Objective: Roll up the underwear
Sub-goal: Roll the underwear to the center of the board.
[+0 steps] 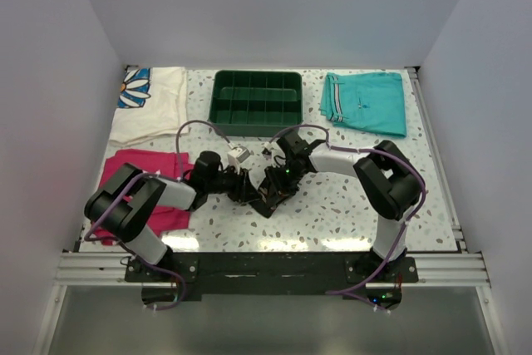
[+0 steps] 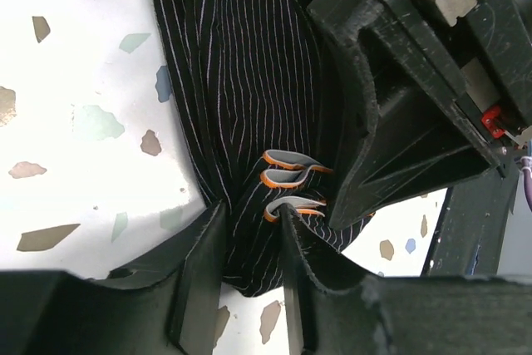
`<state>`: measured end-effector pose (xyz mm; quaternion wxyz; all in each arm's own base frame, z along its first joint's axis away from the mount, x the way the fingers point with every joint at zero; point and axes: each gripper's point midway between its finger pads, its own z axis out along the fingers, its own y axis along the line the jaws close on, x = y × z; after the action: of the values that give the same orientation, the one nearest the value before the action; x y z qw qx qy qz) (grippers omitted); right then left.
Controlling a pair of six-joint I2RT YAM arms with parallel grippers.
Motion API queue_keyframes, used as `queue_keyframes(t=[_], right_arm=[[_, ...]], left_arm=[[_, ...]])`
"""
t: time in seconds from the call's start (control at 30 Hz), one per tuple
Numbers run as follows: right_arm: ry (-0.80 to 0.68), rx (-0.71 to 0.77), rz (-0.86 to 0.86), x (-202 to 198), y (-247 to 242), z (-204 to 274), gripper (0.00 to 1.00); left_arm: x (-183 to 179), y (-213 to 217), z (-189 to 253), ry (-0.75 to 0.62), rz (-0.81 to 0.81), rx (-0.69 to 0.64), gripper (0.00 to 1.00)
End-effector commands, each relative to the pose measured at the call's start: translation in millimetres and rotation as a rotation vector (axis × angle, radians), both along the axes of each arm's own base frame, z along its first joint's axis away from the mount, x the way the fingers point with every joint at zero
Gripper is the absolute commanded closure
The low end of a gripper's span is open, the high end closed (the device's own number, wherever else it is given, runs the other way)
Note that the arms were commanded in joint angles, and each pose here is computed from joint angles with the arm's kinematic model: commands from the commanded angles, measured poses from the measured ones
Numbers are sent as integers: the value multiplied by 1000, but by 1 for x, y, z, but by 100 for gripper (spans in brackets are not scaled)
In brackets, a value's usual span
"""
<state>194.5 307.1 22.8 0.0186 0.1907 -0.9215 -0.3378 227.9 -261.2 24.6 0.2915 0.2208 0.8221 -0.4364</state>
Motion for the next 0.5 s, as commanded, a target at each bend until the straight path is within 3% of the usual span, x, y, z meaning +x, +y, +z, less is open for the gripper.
queue_keyframes(t=[0.0, 0.13, 0.23, 0.37, 0.47], right_arm=[[-73, -18, -32, 13, -3, 1, 69], [-174, -45, -75, 27, -7, 13, 51], [-286, -70, -123, 39, -18, 34, 43], [-465, -154, -172, 56, -39, 55, 40], [-551, -130, -124, 51, -35, 71, 39]], left_arm=[[11, -5, 1, -40, -3, -3, 68], [12, -3, -9, -7, 11, 25, 77], [12, -1, -16, 23, 26, 45, 83], [19, -2, -21, 57, 41, 78, 88], [20, -2, -23, 82, 42, 91, 89]])
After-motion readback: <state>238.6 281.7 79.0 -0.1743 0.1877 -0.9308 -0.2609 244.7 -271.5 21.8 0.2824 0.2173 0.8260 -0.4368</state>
